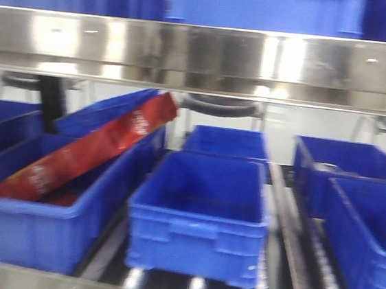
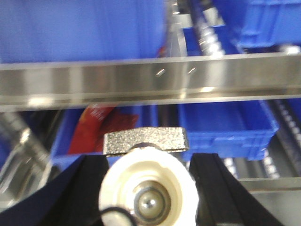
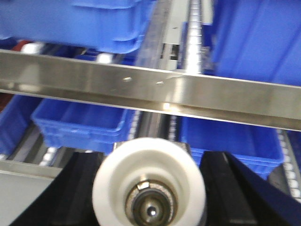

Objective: Place valve from conveyor to right shelf box
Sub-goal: 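Extend both grippers with valves over the blue bins on the shelf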

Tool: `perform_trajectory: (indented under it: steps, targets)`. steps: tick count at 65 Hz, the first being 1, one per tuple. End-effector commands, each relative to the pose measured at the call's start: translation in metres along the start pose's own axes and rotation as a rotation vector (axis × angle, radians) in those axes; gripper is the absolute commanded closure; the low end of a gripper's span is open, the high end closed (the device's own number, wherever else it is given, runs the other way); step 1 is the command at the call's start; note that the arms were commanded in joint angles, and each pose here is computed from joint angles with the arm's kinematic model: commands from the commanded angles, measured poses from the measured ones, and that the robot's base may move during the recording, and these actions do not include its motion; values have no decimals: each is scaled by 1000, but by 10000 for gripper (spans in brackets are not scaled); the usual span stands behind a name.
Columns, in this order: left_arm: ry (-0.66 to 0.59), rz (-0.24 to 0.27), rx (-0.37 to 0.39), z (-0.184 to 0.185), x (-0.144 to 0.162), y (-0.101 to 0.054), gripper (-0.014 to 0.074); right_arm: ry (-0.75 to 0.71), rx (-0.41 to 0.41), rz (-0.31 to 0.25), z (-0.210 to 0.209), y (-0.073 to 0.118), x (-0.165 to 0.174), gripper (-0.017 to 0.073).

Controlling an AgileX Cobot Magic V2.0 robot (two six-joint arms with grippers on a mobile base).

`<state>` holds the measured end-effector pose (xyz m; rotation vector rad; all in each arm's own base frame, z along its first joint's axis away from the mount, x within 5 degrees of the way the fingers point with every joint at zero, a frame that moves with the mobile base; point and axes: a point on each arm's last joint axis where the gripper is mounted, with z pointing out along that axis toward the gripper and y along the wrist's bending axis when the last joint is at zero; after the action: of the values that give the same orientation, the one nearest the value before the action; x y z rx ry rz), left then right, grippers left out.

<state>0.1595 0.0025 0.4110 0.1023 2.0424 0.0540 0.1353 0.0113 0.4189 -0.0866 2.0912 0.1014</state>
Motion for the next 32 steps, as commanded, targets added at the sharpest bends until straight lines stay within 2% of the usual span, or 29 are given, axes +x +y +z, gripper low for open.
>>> perform_trajectory:
  steps: [1, 32]
  targets:
    - [-73, -10, -1, -6, -8, 0, 704, -94, 11, -9, -7, 0, -10, 712]
    - [-73, -10, -1, -6, -8, 0, 704, -94, 11, -9, -7, 0, -10, 712]
